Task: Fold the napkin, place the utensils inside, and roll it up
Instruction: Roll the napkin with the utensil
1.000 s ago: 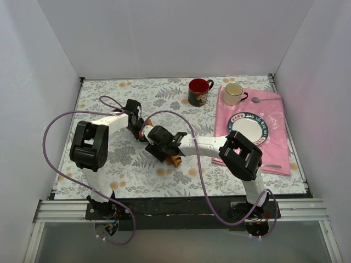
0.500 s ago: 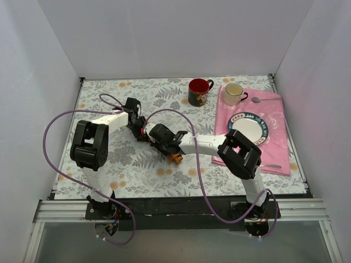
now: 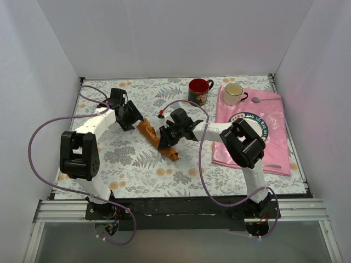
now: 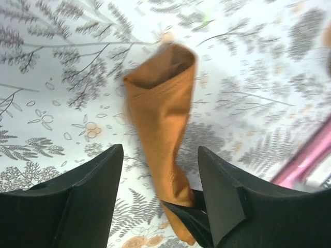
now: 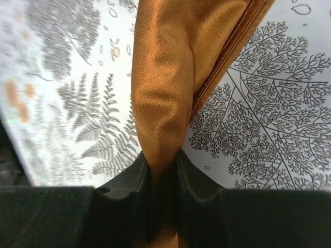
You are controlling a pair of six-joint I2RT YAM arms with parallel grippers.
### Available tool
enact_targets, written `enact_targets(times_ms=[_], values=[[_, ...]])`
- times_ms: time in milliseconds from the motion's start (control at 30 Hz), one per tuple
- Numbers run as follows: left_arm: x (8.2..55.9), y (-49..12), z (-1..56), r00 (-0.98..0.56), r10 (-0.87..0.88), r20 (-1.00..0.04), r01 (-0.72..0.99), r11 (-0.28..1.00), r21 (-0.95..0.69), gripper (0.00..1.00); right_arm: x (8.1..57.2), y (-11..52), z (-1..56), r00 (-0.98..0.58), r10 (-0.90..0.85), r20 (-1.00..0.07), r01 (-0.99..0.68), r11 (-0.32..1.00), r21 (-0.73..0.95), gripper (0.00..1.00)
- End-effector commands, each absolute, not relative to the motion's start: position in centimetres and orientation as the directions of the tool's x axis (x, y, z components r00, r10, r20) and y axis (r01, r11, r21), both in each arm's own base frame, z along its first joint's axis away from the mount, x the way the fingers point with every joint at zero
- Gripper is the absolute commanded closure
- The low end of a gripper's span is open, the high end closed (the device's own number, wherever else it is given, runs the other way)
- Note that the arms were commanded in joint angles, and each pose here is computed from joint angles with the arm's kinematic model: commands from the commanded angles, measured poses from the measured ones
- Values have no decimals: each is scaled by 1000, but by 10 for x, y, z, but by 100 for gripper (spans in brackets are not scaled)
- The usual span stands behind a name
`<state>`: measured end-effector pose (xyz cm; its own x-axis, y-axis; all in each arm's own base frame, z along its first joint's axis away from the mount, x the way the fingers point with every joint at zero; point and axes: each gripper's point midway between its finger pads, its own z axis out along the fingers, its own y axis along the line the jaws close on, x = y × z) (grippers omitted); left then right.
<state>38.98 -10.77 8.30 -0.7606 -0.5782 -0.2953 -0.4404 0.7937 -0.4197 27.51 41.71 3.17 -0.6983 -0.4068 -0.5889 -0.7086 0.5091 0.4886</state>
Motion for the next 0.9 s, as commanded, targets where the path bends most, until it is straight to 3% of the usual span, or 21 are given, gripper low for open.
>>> enact_targets(times_ms=[0, 233, 567, 867], values=[[399, -115, 131, -711, -590, -382, -350, 769, -534, 41, 251, 418, 35, -871, -311, -382, -480, 362, 799, 91], [384, -160, 123, -801, -533, -272, -211, 677, -705, 48, 266, 414, 34, -935, -213, -283, -341, 321, 884, 86], [397, -176, 106, -802, -543, -249, -168, 605, -779, 50, 277, 401, 18, -918, -221, -331, -396, 439, 807, 73], [404, -173, 79, -796, -560, -230, -217, 619, -755, 51, 282, 391, 26, -862, -305, -405, -507, 511, 694, 44]])
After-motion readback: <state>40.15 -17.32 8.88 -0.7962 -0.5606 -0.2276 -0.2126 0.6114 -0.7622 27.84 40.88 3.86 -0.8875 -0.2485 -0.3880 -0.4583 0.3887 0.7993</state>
